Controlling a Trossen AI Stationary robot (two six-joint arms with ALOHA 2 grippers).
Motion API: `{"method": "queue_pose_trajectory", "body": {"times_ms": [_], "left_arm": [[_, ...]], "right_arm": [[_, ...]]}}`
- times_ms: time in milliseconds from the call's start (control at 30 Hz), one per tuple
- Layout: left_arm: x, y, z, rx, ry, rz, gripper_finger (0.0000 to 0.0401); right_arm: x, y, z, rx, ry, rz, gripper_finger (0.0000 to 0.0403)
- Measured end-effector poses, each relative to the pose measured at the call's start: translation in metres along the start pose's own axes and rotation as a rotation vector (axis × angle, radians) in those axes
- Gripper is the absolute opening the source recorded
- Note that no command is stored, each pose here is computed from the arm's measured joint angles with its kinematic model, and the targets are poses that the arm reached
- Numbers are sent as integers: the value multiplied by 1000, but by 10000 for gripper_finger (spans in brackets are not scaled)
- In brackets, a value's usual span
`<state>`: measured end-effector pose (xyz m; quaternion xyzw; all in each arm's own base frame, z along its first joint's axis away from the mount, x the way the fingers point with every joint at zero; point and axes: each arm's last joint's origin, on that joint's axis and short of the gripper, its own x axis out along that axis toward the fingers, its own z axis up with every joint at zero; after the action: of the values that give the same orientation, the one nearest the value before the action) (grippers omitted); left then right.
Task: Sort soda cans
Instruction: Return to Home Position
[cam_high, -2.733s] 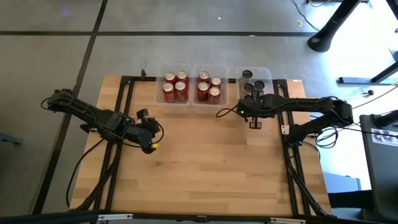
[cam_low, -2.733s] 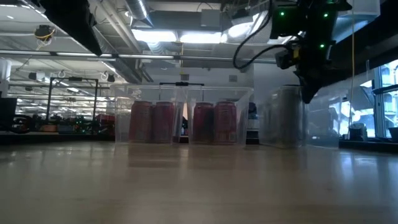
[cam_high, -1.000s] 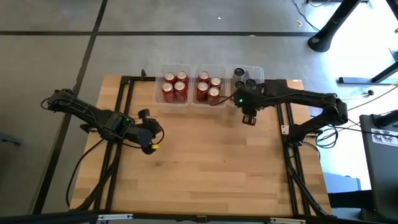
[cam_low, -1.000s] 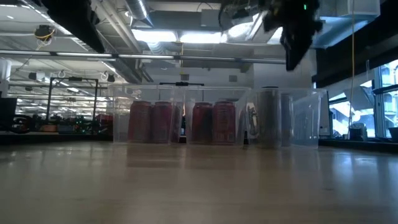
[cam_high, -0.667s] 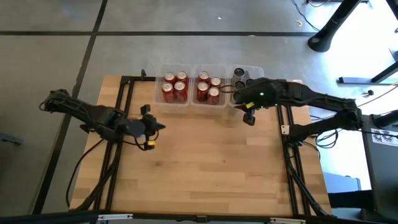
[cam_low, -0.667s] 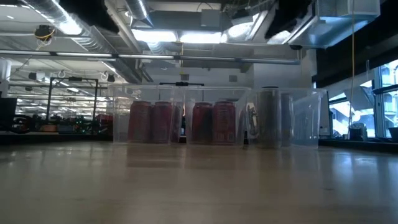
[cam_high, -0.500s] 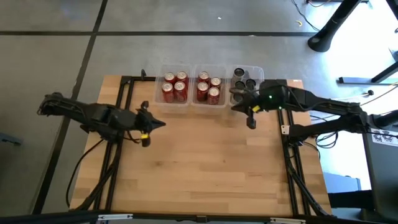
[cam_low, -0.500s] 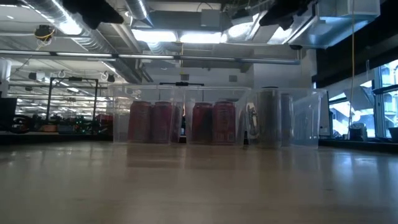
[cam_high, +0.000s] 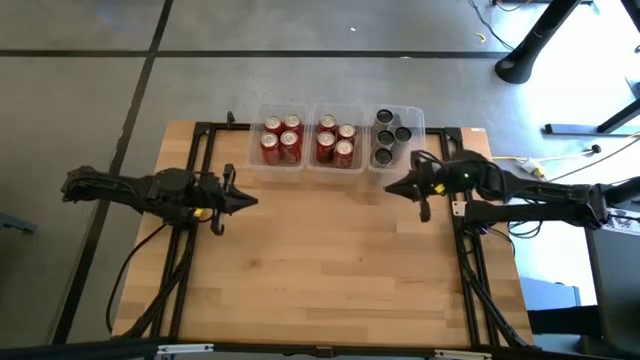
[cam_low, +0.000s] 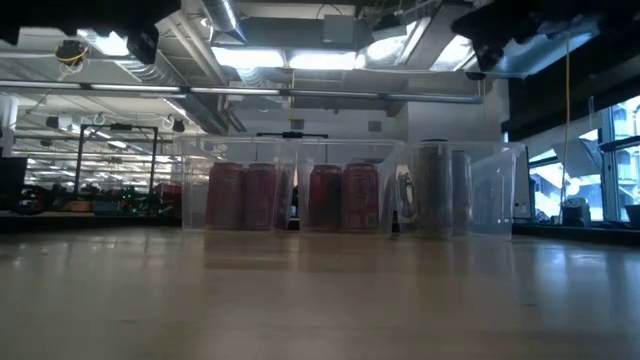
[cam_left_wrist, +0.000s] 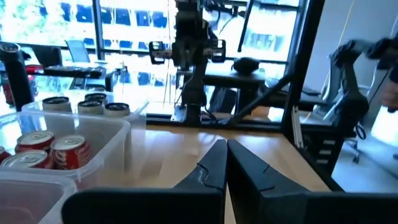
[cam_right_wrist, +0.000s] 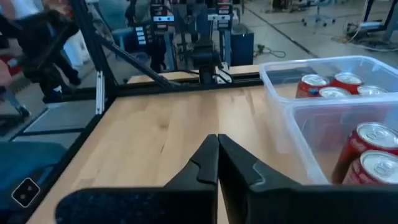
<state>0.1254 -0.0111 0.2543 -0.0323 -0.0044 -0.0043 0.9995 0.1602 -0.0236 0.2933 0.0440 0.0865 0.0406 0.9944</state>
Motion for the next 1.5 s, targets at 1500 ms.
{"method": "queue_pose_trajectory", "body": {"times_ms": [1500], "left_arm": [[-31,12,-73,-96,-149,120,1]], "right_arm": [[-39,-5,-137,396,-236,-289,12]]}}
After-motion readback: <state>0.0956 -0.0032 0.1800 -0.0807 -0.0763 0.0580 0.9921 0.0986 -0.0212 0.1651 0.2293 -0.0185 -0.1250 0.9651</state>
